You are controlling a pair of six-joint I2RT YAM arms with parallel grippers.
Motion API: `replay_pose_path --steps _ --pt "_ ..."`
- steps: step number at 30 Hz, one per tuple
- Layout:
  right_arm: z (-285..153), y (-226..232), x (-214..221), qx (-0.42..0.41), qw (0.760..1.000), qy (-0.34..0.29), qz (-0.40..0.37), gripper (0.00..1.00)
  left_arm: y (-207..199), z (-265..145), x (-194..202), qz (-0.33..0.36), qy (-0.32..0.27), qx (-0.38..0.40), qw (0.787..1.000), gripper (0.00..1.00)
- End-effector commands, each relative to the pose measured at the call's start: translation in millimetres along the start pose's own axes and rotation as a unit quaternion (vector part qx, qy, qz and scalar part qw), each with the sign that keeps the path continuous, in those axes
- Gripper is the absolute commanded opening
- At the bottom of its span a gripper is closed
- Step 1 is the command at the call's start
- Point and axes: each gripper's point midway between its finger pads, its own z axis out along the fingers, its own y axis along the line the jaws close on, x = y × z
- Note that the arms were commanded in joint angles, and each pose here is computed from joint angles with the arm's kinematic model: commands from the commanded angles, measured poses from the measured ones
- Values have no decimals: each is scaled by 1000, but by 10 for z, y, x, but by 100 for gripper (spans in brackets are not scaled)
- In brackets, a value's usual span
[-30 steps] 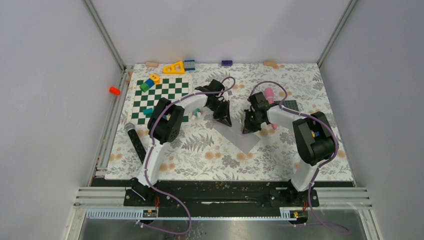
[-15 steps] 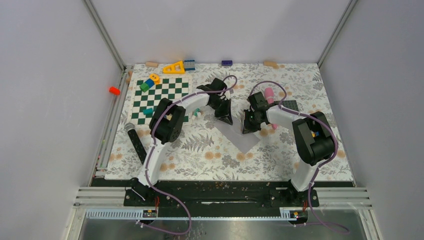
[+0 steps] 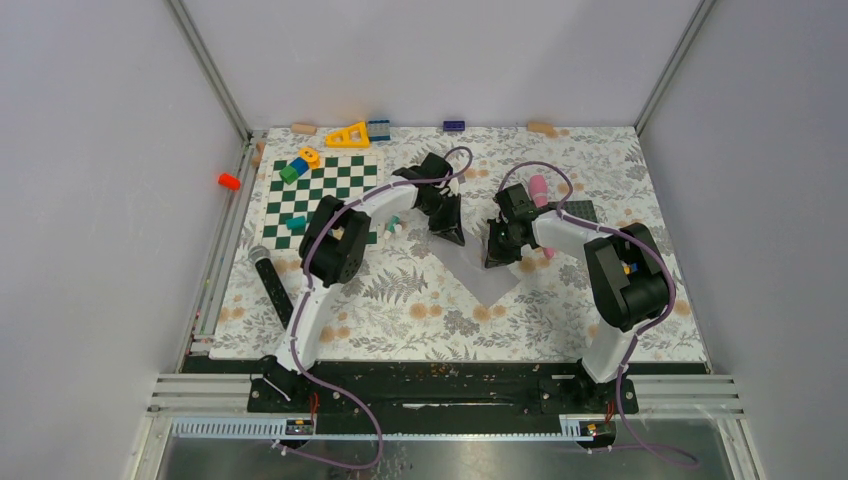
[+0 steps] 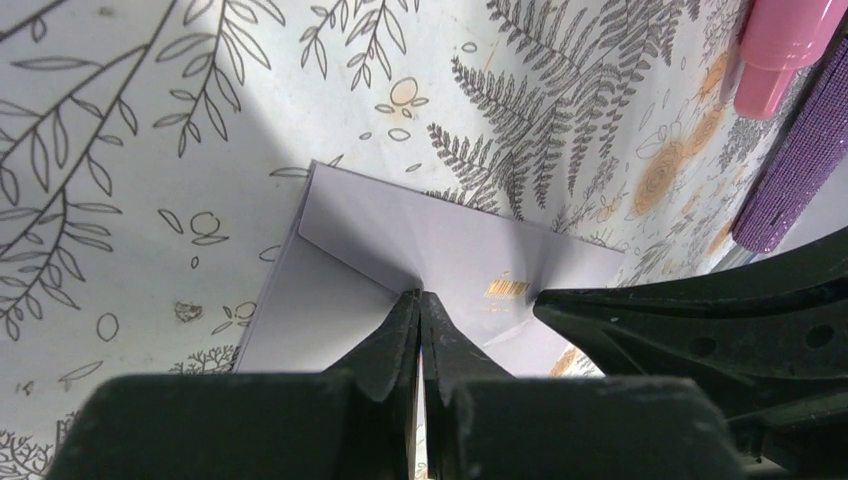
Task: Place the letter into the envelope and seal it
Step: Seal the envelope flap on the envelope.
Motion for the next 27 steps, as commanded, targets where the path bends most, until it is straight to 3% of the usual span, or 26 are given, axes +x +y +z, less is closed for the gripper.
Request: replay_pose_path --steps 1,27 --pt "110 -192 241 48 998 42 -12 0 -87 105 -24 19 0 0 1000 0" --pt "104 -179 231 46 998 40 -14 0 -195 446 748 77 97 -26 992 0"
